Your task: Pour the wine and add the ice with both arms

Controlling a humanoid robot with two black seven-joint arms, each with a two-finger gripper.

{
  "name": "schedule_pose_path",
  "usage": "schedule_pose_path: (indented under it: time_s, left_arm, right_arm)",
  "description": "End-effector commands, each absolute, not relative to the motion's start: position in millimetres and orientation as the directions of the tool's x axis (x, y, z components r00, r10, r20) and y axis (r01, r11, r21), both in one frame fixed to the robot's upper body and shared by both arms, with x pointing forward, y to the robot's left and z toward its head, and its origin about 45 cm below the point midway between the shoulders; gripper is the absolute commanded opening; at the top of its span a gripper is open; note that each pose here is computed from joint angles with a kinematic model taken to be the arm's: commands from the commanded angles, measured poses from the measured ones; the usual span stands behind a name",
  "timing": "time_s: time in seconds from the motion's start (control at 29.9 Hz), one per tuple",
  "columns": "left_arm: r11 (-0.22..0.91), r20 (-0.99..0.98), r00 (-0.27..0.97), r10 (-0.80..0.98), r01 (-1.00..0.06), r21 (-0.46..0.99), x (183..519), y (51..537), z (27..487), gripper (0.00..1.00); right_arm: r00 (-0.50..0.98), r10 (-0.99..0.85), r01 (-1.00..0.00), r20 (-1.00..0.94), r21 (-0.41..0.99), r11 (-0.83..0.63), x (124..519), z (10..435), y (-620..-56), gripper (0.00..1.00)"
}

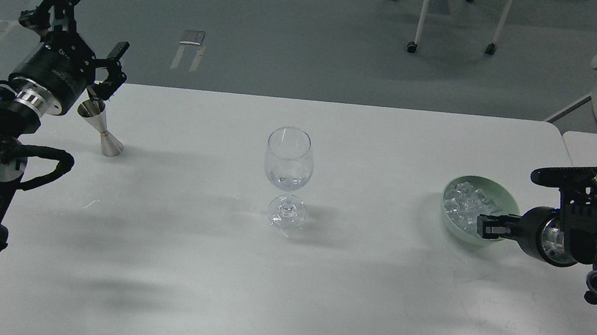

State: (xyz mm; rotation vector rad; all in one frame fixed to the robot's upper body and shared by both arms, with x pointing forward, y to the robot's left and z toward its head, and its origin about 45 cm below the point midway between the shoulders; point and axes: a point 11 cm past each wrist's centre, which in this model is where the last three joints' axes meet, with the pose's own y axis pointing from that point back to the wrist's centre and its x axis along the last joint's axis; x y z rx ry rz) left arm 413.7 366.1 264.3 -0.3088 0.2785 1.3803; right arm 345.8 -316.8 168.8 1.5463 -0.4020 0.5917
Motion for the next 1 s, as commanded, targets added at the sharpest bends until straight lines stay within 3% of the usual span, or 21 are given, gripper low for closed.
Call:
schedule_pose_path:
  time_s: [0.0,0.5,0.97]
  left_arm:
    - [0.16,-0.367,0.168,0.915,-0.986,-0.051,414,367,265,0.99]
    - [0.16,-0.367,0.168,0.915,-0.986,-0.051,414,367,265,0.99]
    - [0.142,-0.368,0.15,0.918,-0.989,-0.049,414,374,262,0.99]
  right_arm:
    - [0.796,0.102,-0.593,0.597,0.802,-0.067,349,171,-316,0.53]
    - [0.773,0.099,-0.622,0.626,0.78,-0.07,364,182,-310,0.53]
    - [0.769,0.176,-0.616,0.615,0.786,-0.056,364,162,-296,0.52]
